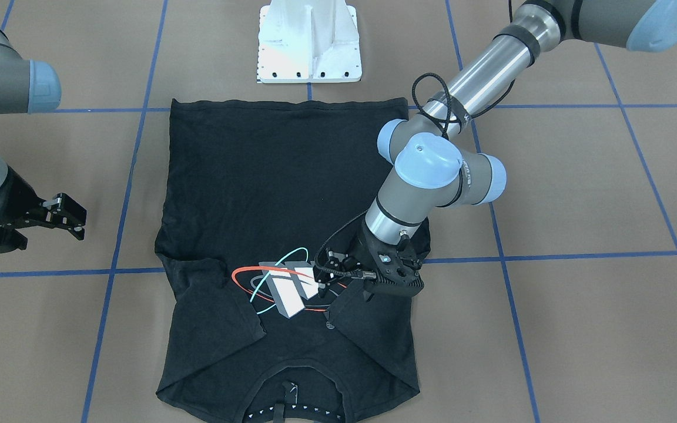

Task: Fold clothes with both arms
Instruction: 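Grasp the other sleeve with the left gripper and fold it inward across the shirt, then move both grippers down to the hem corners nearest the robot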

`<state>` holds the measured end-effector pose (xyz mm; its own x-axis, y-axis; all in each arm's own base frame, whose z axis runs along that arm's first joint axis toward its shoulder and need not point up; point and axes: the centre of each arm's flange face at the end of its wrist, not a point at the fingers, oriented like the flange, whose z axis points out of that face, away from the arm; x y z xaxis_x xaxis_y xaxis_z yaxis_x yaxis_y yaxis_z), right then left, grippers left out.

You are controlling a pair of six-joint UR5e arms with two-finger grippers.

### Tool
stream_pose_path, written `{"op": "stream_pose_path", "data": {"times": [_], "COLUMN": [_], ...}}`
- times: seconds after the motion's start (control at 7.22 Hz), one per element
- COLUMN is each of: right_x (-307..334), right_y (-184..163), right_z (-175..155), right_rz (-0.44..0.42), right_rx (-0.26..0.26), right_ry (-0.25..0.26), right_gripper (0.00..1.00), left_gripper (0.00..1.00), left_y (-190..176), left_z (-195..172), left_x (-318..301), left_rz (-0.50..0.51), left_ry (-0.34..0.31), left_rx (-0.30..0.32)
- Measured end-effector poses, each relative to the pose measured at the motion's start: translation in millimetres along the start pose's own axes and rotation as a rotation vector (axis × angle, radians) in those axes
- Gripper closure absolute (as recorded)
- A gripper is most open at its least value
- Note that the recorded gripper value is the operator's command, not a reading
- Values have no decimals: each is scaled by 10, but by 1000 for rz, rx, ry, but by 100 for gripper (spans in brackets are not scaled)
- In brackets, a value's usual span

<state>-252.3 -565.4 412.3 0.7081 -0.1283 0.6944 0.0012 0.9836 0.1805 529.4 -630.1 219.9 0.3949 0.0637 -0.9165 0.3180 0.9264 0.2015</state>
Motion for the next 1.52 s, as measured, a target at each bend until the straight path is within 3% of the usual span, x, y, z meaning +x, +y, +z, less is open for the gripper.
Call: {"op": "stream_pose_path", "data": {"times": [0.28,0.55,1.11,1.52], "right_x": [-239,-477,-1249,-1614], "right_y": [358,987,2513,3416], "right_z": [8,-73,14,155], "right_rz": [61,108,180,191], "right_rx": [9,6,7,20], "right_ry": [-52,-91,-45,-13], "right_gripper": [0,0,0,0], "left_gripper": [0,0,0,0], "left_y": [326,864,2252,3297], "left_z": [-397,-904,-1522,-1548], "left_x": [-341,-878,-1427,-1428], "left_rz": [47,63,36,-19], "left_ry": [-4,13,11,-30], "left_rx": [-57,-92,-207,-263]}}
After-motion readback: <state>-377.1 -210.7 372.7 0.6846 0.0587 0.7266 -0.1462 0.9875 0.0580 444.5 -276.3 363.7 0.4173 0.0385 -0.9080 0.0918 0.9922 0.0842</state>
